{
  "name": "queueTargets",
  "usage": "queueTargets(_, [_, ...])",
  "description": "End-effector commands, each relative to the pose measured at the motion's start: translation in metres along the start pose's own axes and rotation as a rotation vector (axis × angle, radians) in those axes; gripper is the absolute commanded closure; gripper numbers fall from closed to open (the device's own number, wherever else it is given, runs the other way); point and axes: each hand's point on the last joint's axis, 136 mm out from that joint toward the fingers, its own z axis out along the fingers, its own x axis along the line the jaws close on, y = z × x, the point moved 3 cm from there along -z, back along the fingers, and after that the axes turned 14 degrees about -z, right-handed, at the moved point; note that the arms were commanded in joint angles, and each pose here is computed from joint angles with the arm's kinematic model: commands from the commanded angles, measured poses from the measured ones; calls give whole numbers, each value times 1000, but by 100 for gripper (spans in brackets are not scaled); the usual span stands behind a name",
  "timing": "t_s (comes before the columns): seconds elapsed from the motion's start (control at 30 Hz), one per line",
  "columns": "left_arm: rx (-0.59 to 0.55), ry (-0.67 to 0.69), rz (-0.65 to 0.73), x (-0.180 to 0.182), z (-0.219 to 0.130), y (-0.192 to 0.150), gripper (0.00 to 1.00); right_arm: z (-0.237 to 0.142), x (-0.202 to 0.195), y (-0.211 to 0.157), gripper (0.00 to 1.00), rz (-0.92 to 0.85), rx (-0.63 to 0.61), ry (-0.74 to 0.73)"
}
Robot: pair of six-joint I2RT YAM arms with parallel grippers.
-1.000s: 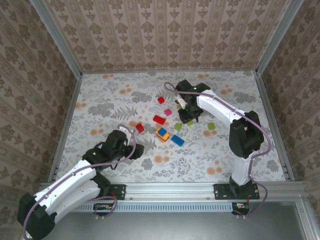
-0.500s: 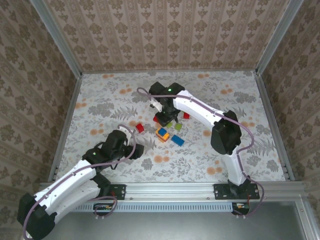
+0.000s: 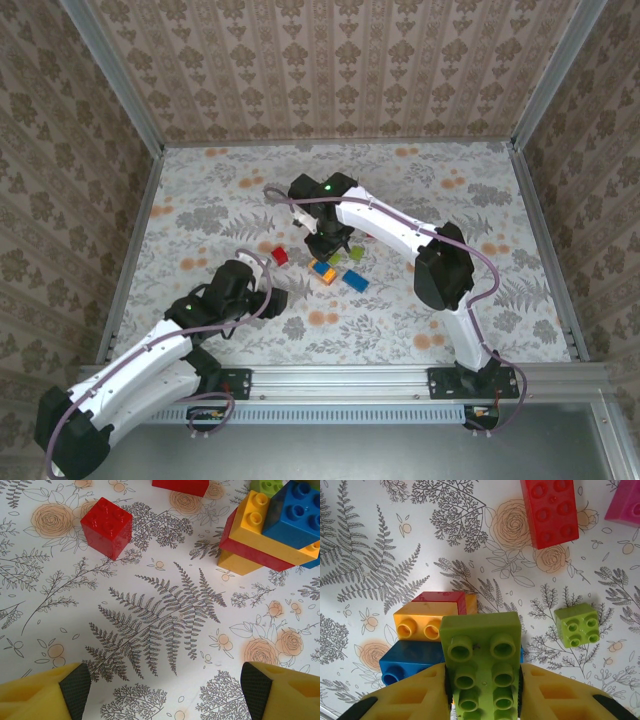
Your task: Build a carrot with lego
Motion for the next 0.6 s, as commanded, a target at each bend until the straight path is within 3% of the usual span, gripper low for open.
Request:
queueTargets(0.0, [-1,-22,20,-3,1,-1,18,-18,-5,-3,65,-2,-9,-34])
queueTargets(0.57, [-3,-22,21,-4,1,-1,18,-46,-24,-11,66,35,-44,-137])
